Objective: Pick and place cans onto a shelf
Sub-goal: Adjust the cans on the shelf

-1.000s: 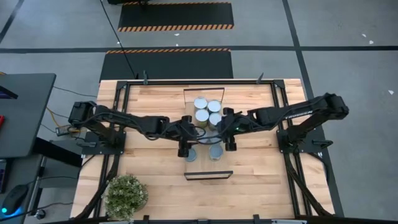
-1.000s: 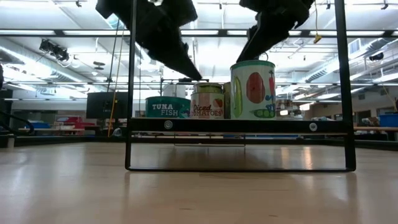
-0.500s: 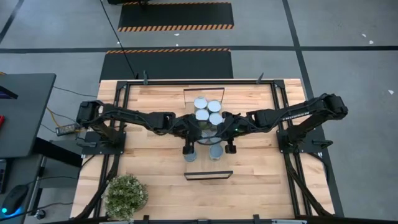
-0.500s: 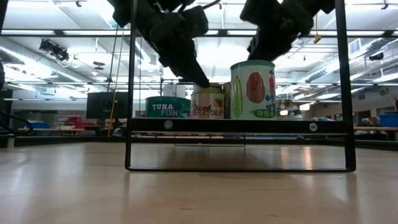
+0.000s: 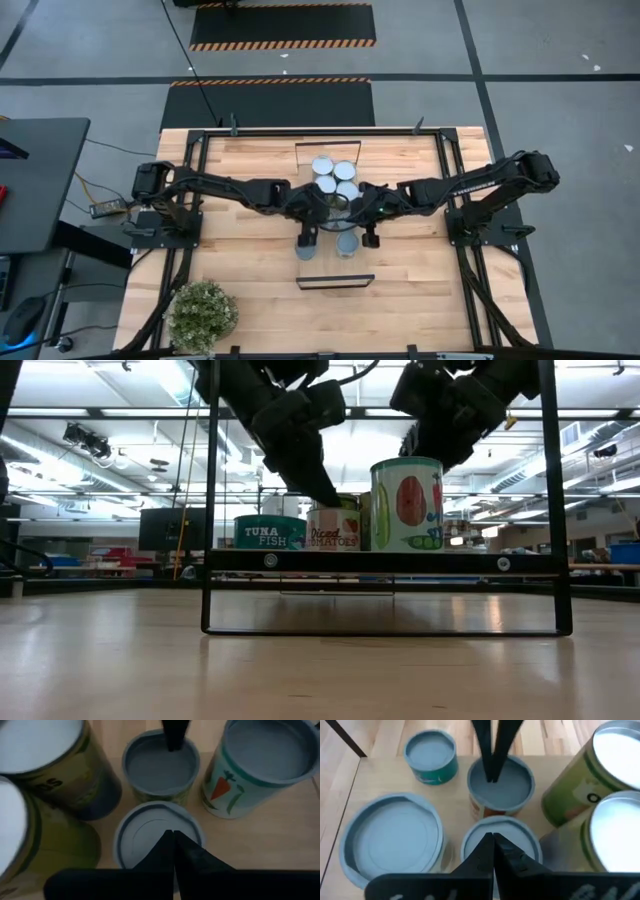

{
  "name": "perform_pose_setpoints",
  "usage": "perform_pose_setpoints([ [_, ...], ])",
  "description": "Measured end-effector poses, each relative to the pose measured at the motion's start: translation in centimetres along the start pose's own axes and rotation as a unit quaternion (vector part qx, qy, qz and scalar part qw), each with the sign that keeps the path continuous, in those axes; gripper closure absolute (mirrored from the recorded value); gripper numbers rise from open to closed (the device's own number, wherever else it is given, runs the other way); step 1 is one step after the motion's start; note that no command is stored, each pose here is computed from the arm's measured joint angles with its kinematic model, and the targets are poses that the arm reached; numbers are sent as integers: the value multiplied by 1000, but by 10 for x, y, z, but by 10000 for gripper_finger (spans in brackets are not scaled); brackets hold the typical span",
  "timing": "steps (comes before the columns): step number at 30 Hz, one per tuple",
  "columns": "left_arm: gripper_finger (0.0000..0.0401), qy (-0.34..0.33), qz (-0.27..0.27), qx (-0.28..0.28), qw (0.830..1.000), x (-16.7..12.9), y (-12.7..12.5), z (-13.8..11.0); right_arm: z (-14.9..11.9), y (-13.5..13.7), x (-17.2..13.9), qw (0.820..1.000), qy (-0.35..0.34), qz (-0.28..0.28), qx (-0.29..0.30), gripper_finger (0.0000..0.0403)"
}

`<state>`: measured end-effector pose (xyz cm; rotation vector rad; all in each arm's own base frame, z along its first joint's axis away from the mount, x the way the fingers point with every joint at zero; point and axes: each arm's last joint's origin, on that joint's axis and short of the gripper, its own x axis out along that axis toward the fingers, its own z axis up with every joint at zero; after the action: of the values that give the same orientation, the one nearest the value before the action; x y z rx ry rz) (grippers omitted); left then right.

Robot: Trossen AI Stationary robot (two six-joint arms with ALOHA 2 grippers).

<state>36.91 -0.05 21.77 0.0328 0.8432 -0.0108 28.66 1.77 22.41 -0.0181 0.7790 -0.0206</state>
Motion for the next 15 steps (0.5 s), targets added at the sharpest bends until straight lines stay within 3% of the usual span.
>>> perform_pose_setpoints([
  [15,396,17,2,-10,1000,5,2,-5,-18,-6,10,1000,-8,4,14,398],
])
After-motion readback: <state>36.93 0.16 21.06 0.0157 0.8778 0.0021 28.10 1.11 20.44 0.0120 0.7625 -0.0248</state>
